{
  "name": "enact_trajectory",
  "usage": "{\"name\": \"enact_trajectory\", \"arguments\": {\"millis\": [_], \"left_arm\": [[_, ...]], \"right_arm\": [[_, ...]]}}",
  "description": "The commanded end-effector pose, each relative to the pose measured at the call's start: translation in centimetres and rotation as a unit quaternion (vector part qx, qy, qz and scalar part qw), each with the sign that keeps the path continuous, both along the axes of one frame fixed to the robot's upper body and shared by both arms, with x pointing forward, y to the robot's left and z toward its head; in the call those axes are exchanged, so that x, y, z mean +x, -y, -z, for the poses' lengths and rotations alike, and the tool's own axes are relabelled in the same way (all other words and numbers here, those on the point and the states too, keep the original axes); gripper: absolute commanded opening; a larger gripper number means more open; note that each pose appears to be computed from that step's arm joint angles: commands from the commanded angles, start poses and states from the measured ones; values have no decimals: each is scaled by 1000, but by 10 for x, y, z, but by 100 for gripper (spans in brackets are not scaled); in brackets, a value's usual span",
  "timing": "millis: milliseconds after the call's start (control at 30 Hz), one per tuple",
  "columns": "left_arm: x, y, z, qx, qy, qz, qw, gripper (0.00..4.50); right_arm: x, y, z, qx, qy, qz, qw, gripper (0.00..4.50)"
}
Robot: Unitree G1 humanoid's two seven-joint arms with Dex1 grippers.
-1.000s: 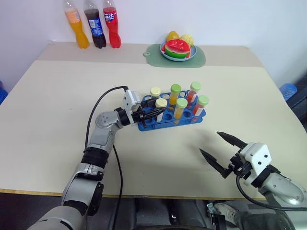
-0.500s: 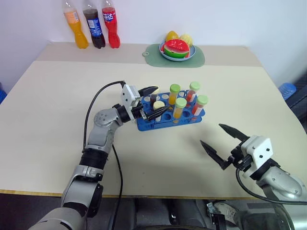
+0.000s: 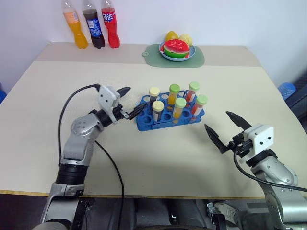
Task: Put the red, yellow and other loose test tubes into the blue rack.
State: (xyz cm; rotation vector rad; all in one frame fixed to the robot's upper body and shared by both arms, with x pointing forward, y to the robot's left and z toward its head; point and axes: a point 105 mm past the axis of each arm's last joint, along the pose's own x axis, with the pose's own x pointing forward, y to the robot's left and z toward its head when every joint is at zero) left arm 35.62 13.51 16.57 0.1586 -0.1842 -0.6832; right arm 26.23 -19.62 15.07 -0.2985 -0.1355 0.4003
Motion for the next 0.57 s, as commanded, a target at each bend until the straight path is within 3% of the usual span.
{"name": "enact_trajectory", "arguments": {"millis": [33,567], "left_arm": [[12,-22,-9,3,15,-96,995,448],[11,-29,-4,25,20,-113,993,448]], "right_arm": [[5,4,-11,-6,25,4,1000,431],[6,16,-12,-23,28,14,999,431]]}}
